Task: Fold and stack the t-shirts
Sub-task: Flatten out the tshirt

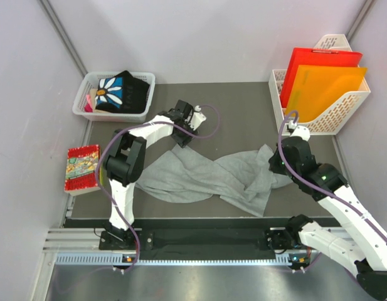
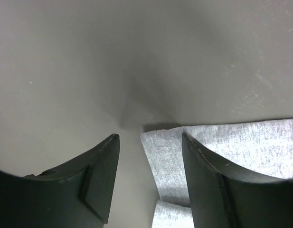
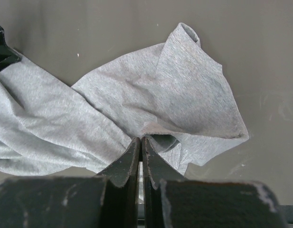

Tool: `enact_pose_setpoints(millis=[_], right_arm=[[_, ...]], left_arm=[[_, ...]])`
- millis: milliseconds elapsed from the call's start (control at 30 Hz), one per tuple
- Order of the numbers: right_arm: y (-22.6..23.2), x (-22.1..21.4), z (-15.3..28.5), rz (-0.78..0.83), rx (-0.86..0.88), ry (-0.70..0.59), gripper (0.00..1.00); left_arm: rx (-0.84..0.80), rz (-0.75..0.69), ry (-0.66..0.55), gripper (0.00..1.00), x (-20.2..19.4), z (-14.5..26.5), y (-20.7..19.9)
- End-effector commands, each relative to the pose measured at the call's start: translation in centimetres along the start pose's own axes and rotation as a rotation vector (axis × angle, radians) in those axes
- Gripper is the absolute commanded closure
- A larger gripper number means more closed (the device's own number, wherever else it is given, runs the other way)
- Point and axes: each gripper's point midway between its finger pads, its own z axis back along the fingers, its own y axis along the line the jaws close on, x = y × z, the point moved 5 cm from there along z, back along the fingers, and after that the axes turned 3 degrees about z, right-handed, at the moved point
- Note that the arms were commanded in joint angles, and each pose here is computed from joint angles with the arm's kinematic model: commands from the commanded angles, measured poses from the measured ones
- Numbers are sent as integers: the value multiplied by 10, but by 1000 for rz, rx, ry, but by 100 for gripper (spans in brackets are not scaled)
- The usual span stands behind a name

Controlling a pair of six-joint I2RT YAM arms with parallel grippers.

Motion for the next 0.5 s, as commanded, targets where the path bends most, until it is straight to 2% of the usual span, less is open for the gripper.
enact_pose_setpoints(millis=[0, 100, 200, 233, 300, 467], right_arm=[[0, 14, 4, -12, -5, -58, 100], [1, 15, 4, -14, 2, -59, 100], [2, 14, 3, -18, -1, -54, 100], [2, 15, 3, -18, -2, -55, 100], [2, 15, 4, -18, 0, -55, 100], [2, 19, 7, -21, 2, -62, 100]], left_arm=[[-68, 22, 43, 41, -11, -12, -11], [-72, 22, 45, 45, -13, -14, -12], [-87, 20, 54, 58, -16, -16, -14], [-89, 21, 56, 65, -16, -15, -15], [-100, 22, 60, 71, -18, -16, -17], [-120, 24, 71, 78, -24, -15, -20]])
